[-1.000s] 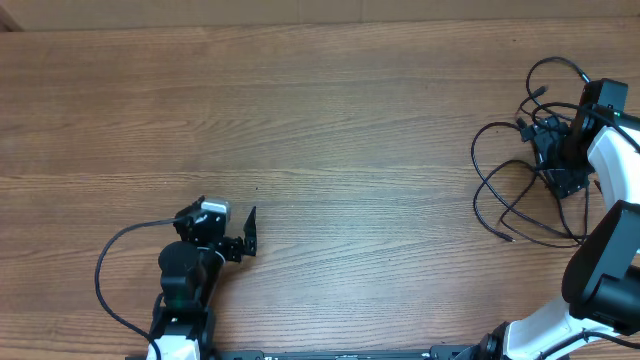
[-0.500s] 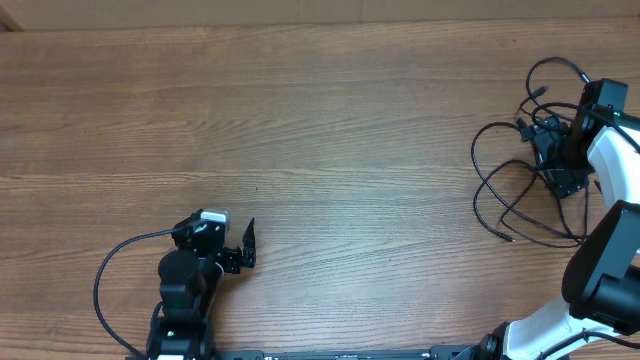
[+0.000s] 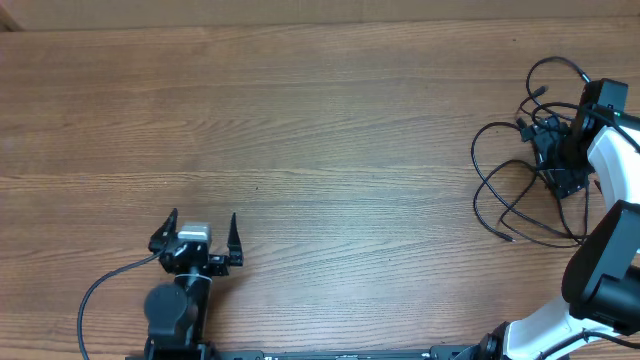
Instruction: Untangle cables
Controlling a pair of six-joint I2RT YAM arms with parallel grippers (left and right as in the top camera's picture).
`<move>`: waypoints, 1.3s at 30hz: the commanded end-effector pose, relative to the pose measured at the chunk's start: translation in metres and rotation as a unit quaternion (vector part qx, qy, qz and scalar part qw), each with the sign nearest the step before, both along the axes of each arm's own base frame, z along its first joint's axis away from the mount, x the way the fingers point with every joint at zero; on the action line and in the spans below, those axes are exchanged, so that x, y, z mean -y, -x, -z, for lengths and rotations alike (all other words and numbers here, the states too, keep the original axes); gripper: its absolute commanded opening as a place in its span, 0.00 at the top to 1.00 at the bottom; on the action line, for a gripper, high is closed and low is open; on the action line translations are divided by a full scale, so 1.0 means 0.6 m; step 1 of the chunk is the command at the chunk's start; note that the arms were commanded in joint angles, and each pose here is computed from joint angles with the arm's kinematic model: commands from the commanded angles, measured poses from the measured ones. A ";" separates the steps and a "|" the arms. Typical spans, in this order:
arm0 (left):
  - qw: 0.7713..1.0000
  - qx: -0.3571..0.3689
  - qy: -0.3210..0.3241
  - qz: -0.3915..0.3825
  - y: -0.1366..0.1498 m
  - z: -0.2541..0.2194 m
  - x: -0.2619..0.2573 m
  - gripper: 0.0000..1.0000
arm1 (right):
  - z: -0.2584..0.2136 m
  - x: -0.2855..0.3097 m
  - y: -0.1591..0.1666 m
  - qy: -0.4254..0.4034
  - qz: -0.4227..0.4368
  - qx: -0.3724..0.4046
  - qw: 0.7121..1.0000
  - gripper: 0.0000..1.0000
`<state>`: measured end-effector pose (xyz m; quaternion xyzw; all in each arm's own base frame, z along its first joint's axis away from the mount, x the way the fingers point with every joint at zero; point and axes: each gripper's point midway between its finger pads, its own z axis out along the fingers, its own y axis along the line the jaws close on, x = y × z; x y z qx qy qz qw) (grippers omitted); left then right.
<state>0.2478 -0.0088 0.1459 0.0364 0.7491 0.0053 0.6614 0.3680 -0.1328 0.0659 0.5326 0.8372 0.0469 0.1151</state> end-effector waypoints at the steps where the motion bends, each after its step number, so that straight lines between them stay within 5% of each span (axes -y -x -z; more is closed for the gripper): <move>1: 0.999 0.022 0.000 -0.027 0.003 -0.015 -0.019 0.00 | 0.002 0.001 0.000 0.003 -0.002 -0.001 1.000 0.00; 39: 0.999 0.024 -0.014 -0.026 0.003 -0.016 -0.022 0.00 | 0.002 0.001 0.000 0.003 -0.002 -0.001 1.000 0.00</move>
